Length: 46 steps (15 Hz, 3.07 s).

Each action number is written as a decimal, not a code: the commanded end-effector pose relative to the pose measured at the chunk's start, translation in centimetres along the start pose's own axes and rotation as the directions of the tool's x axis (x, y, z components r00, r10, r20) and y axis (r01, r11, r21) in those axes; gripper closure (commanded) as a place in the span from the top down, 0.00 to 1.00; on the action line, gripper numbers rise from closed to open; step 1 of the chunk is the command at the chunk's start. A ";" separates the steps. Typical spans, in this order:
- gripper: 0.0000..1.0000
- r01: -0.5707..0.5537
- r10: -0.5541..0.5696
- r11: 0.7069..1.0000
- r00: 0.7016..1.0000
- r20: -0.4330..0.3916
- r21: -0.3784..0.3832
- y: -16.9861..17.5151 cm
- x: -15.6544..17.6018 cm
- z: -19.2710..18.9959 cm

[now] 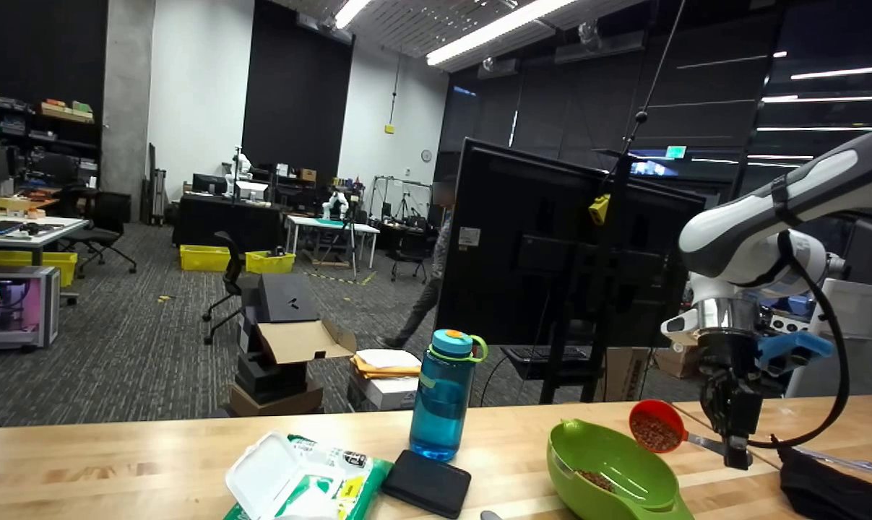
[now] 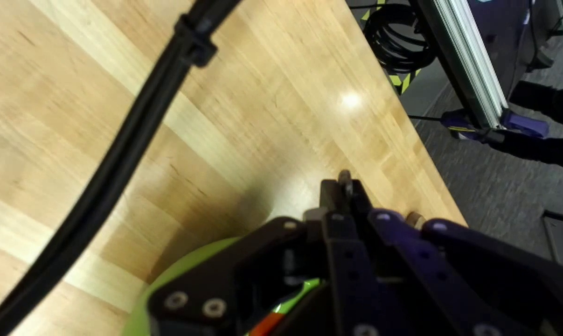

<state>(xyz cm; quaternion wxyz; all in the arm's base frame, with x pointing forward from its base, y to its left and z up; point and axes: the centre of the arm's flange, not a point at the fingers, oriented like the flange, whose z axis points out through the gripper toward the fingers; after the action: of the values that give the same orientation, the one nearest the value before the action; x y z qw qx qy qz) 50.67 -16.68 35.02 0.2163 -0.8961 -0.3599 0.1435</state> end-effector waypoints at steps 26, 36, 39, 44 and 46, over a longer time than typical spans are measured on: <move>0.01 0.028 0.051 0.892 0.985 0.162 -0.450 -6.2 5.4 1.0; 0.01 0.060 0.075 0.839 0.971 0.225 -0.541 -7.1 5.1 1.4; 0.01 0.081 0.080 0.820 0.964 0.254 -0.567 -7.9 5.0 1.7; 0.01 0.109 0.091 0.779 0.955 0.283 -0.618 -9.3 4.9 2.3; 0.01 0.115 0.098 0.756 0.954 0.285 -0.644 -9.9 4.9 2.4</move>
<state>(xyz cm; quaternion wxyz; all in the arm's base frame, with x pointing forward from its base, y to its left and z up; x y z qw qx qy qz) 49.22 -7.33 36.42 -0.1343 -0.8841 -0.4188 0.1579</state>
